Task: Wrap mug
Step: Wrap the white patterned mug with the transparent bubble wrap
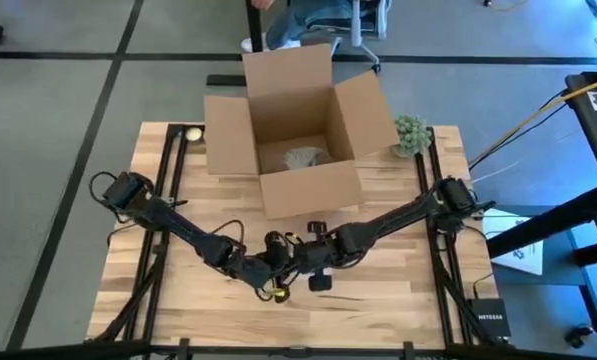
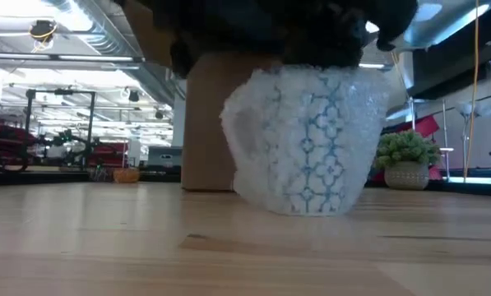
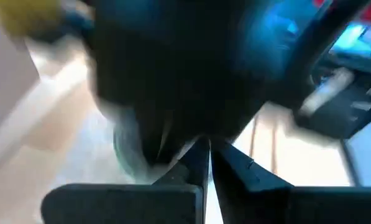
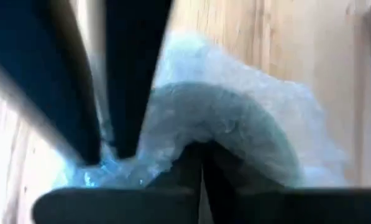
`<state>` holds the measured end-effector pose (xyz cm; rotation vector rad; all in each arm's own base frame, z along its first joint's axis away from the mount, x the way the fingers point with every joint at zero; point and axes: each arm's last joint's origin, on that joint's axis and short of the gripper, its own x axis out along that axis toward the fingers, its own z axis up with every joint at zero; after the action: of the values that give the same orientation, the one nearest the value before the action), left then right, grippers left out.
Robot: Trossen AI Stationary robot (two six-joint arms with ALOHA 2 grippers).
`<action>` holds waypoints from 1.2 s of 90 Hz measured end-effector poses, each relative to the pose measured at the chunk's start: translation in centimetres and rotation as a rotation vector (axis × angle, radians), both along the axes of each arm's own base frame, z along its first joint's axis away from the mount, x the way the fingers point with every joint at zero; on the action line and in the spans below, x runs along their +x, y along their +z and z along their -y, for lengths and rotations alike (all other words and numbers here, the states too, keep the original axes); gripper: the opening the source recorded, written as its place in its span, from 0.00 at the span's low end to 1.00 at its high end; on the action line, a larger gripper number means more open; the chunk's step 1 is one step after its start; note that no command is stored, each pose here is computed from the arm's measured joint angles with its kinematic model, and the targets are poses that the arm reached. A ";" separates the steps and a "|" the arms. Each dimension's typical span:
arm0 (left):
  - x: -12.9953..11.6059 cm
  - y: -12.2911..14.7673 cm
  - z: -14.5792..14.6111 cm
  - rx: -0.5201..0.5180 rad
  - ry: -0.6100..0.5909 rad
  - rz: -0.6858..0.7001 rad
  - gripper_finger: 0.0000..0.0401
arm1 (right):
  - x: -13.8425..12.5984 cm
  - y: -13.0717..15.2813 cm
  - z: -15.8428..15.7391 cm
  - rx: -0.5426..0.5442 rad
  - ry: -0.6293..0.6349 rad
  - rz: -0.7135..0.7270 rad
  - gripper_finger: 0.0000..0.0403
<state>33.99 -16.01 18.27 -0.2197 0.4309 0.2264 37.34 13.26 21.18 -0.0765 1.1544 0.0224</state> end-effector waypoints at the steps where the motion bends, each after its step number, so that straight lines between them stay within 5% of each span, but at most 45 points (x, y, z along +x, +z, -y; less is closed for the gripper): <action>1: 0.0 0.0 0.0 -0.002 0.001 0.000 0.00 | 0.0 0.2 0.0 0.000 0.000 0.001 0.00; 30: 0.1 -0.3 -0.2 0.016 0.018 -0.022 0.00 | -0.3 5.3 -0.1 0.078 0.018 0.048 0.00; 62: -0.2 0.1 -0.1 0.027 0.018 -0.019 0.00 | 0.8 -3.0 -0.6 0.098 0.018 0.038 0.00; 73: -0.2 0.1 -0.2 0.029 0.020 -0.021 0.00 | 0.7 -3.4 -0.5 0.089 0.017 0.027 0.00; 108: -0.2 0.0 -0.2 0.029 0.026 -0.023 0.00 | -1.1 5.4 0.3 0.072 0.012 0.046 0.00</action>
<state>33.78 -15.82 18.32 -0.1949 0.4472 0.2602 36.24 13.01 26.54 -0.0202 1.1061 0.0729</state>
